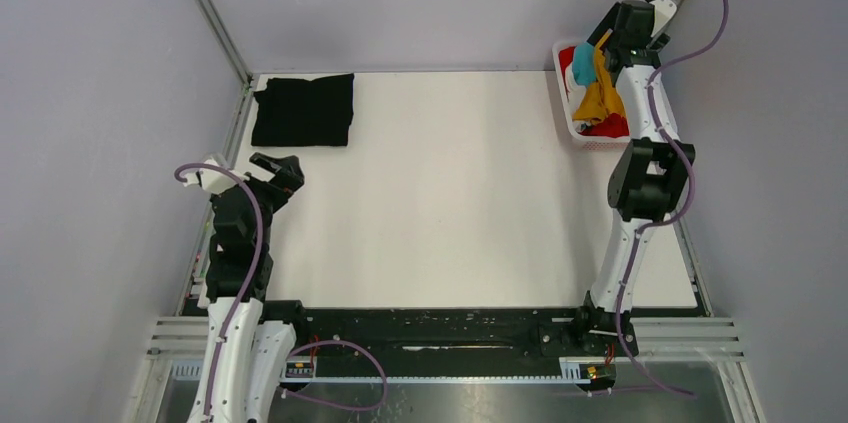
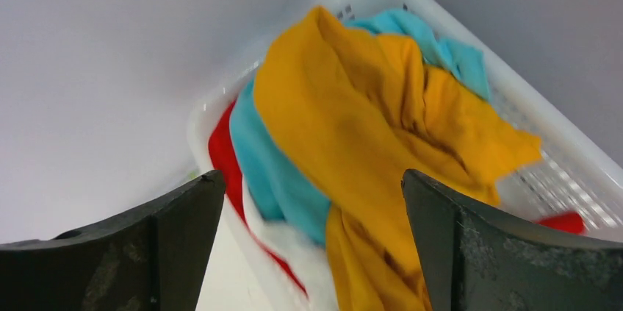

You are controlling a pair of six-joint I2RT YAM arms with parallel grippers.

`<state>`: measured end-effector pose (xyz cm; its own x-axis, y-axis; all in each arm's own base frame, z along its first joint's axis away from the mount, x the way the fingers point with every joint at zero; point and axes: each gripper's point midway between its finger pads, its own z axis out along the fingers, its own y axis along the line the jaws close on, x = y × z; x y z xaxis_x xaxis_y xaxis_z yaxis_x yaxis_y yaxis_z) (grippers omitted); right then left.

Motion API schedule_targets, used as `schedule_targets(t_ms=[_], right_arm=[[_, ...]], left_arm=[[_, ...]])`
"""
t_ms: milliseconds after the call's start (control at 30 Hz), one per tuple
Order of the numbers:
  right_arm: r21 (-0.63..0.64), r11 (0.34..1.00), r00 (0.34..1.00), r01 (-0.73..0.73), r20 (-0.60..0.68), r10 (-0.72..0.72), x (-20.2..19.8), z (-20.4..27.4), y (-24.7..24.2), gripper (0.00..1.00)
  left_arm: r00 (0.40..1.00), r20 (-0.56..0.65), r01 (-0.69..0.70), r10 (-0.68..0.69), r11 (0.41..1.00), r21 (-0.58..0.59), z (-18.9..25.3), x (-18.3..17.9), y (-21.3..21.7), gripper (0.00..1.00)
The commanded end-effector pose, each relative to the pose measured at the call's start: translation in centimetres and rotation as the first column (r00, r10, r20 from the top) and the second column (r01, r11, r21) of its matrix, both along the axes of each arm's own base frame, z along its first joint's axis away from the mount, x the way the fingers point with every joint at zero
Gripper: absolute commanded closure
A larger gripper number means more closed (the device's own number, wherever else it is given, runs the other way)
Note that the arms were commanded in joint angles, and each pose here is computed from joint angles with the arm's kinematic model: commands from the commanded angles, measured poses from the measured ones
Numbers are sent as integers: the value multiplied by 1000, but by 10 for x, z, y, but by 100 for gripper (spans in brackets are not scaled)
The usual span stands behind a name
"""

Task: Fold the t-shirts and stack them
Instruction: Grab crumpled tshirt from bin with the right arm

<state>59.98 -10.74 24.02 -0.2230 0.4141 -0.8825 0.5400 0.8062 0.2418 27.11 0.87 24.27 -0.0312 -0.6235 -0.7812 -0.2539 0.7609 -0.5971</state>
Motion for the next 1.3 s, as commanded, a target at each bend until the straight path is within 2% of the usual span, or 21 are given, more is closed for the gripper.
schedule_targets(t_ms=[0,33,167,267,433,533,567,600,767,867,1000,1167,1267], right_arm=[[49,998,997,51,56,-54,39,-5,-27,1],[71,996,998,49,41,-52,49,-24,-31,1],[184,983,997,-3,75,-12,75,-51,-33,4],[238,971,995,2,92,-24,83,-68,-35,11],[272,962,990,-27,141,-12,90,-64,-34,52],[245,970,985,-6,166,-36,86,-43,-41,86],[230,973,983,5,175,-46,84,-34,-45,95],[216,976,981,14,185,-55,81,-25,-47,98],[137,991,963,10,265,-46,62,48,-51,92],[87,996,948,17,315,-43,44,95,-52,100],[34,999,920,10,392,-23,16,160,-47,100],[-17,999,856,-41,515,44,-25,245,-30,100],[-38,992,796,-119,594,118,-55,297,-9,100]], left_arm=[[999,36,-33,32,999,28,10,8,8,1],[999,31,-36,35,999,29,9,9,9,1],[999,25,-26,25,999,32,8,15,7,1],[1000,19,-23,23,999,32,8,20,7,1],[1000,-3,-10,10,999,31,4,25,5,1],[1000,-6,-7,8,999,31,3,26,5,1],[1000,-4,-3,3,1000,30,3,26,4,1],[1000,-1,2,-2,1000,31,5,25,3,1],[999,24,22,-23,999,32,10,21,-1,1],[998,51,27,-28,999,25,17,17,-2,1],[997,71,30,-31,999,20,25,10,-3,1],[993,108,37,-38,999,8,36,1,-6,1],[992,114,46,-45,999,-6,39,-3,-8,1]])
